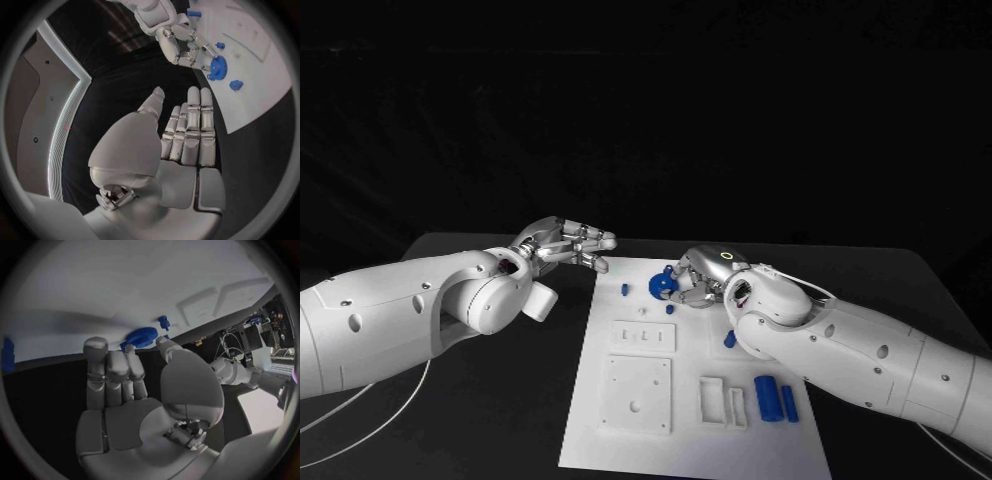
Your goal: Assemble the parts on the task board
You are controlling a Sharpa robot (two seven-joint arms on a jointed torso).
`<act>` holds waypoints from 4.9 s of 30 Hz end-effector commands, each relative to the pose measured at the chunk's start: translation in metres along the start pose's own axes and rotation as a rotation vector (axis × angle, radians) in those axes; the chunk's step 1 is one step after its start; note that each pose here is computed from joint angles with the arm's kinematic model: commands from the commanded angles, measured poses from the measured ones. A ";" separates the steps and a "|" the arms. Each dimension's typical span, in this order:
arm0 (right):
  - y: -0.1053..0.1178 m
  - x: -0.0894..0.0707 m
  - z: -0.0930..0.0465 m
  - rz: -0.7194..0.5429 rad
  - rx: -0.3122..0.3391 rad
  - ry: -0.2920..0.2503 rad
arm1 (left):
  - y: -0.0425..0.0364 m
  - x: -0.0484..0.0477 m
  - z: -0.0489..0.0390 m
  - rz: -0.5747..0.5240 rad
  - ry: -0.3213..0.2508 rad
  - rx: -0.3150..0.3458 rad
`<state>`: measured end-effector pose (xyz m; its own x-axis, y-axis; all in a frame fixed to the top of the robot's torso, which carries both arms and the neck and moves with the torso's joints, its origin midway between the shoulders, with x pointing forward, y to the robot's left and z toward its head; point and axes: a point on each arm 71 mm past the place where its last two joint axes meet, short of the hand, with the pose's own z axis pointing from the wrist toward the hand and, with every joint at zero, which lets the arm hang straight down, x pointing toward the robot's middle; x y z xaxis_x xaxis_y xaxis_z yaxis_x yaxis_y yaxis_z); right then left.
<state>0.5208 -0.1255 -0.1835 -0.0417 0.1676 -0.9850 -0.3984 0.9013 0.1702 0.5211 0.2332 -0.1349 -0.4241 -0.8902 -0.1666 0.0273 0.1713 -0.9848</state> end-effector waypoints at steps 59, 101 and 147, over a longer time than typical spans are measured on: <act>-0.180 -0.022 -0.052 0.430 0.115 0.018 | 0.0037 -0.0184 -0.0004 0.033 -0.045 0.036; -0.163 0.002 -0.040 0.442 0.121 0.030 | 0.0044 -0.0154 0.0002 0.031 -0.040 0.024; -0.156 0.007 -0.038 0.449 0.143 -0.001 | 0.0048 -0.0149 -0.0005 0.028 -0.031 0.018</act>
<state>0.5489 -0.2802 -0.2155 -0.1848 0.5587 -0.8085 -0.2231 0.7774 0.5882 0.5279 0.2496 -0.1378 -0.3811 -0.9030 -0.1984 0.0509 0.1937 -0.9797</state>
